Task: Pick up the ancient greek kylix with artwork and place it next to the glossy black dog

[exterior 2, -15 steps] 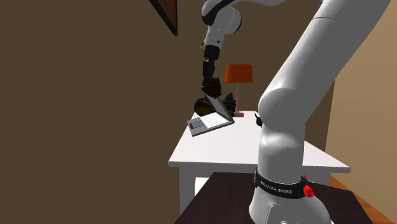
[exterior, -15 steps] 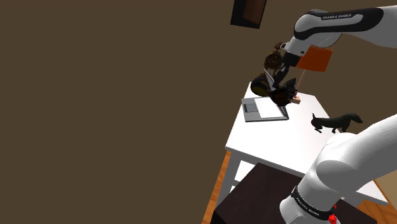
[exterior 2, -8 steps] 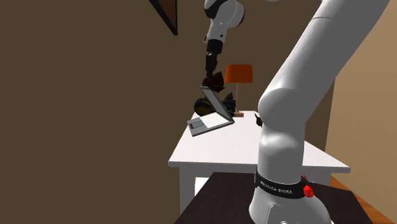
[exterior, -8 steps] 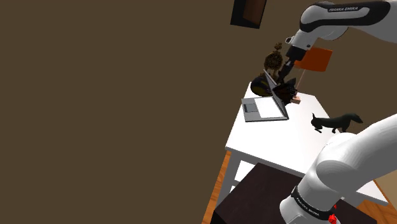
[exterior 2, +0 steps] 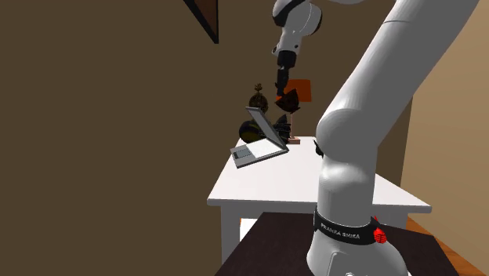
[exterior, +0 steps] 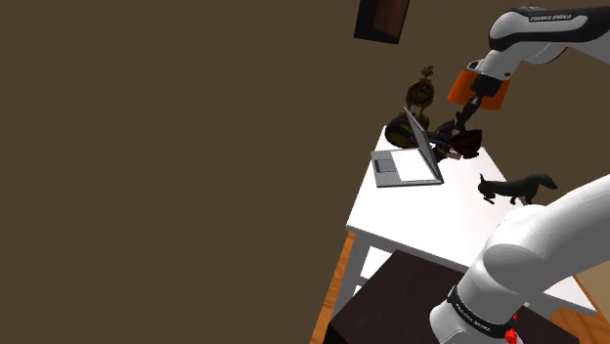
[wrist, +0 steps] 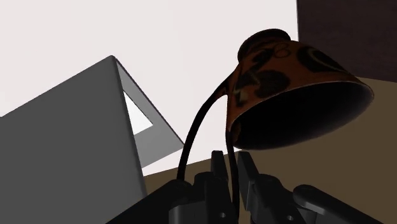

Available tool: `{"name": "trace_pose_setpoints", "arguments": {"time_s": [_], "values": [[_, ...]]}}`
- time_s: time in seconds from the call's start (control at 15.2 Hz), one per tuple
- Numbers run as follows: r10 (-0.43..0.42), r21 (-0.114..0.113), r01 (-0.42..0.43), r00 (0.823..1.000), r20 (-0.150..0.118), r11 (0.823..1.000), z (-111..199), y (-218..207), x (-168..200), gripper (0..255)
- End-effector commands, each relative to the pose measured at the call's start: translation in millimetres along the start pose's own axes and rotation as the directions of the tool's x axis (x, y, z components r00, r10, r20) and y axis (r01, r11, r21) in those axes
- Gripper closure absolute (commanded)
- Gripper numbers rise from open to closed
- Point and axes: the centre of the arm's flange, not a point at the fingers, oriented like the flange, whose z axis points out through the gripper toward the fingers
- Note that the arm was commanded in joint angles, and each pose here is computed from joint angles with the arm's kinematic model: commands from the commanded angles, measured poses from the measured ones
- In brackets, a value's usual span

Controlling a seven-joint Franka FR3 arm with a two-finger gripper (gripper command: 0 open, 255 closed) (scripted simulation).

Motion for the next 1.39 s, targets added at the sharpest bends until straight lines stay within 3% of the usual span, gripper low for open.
{"name": "trace_pose_setpoints", "arguments": {"time_s": [0.0, 0.92, 1.32], "values": [[-0.001, 0.0, 0.001, 1.0, 0.0, 1.0, -4, 17, -19, 255], [-0.001, 0.0, 0.001, 1.0, 0.0, 1.0, -40, 135, -156, 255], [-0.001, 0.0, 0.001, 1.0, 0.0, 1.0, -9, 139, -161, 255]]}}
